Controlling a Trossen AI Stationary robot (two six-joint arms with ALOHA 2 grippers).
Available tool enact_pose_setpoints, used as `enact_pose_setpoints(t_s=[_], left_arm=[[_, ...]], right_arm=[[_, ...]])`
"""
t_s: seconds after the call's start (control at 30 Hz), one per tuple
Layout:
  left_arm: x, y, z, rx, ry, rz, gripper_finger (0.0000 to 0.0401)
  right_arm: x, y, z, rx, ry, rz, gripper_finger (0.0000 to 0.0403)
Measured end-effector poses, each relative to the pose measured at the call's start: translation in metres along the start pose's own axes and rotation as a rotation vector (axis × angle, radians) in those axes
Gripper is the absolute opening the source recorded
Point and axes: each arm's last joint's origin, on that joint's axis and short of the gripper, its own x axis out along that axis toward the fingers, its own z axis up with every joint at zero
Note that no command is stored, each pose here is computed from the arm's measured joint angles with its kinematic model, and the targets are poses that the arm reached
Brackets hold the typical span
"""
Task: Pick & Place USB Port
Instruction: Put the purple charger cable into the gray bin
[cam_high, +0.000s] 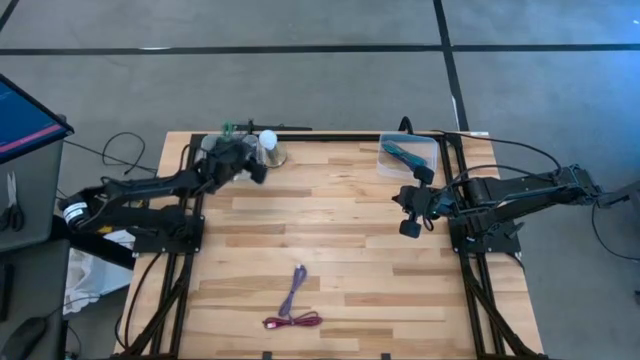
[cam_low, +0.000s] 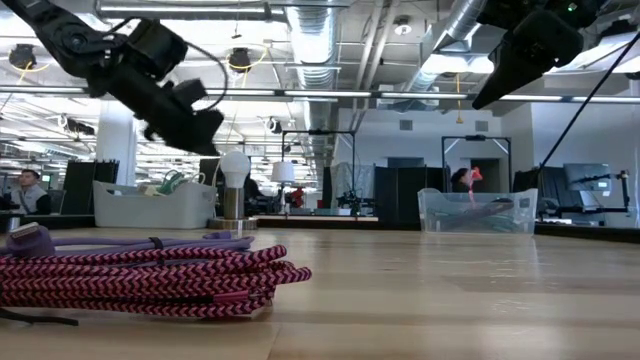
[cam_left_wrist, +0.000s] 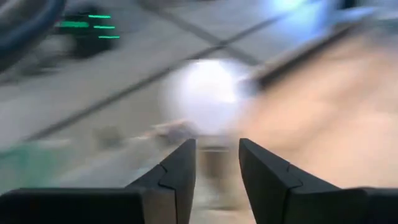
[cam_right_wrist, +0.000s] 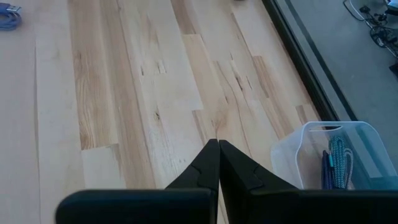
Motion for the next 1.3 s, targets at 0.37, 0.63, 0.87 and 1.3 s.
enact_pose_setpoints(t_s=[0.37,0.63,0.87,1.3], left_arm=[[-0.050,-0.075,-0.003,-0.129,0.053,-0.726,0.0098],[-0.094,-0.126,-0.024,-0.282,0.231,-0.951,0.0110],[-0.119,-0.139,-0.004,-0.349,-0.007,-1.164,0.0111],[-0.129,-0.144,0.026,-0.513,-0.087,-1.144,0.0087]], right_arm=[[0.000,0.000,0.000,0.002,-0.003,0.000,0.0000],[0.000,0.000,0.002,0.013,-0.023,0.003,0.0000],[0.000,0.001,0.007,0.039,-0.070,0.009,0.0000],[0.000,0.001,0.007,0.039,-0.069,0.009,0.0000]])
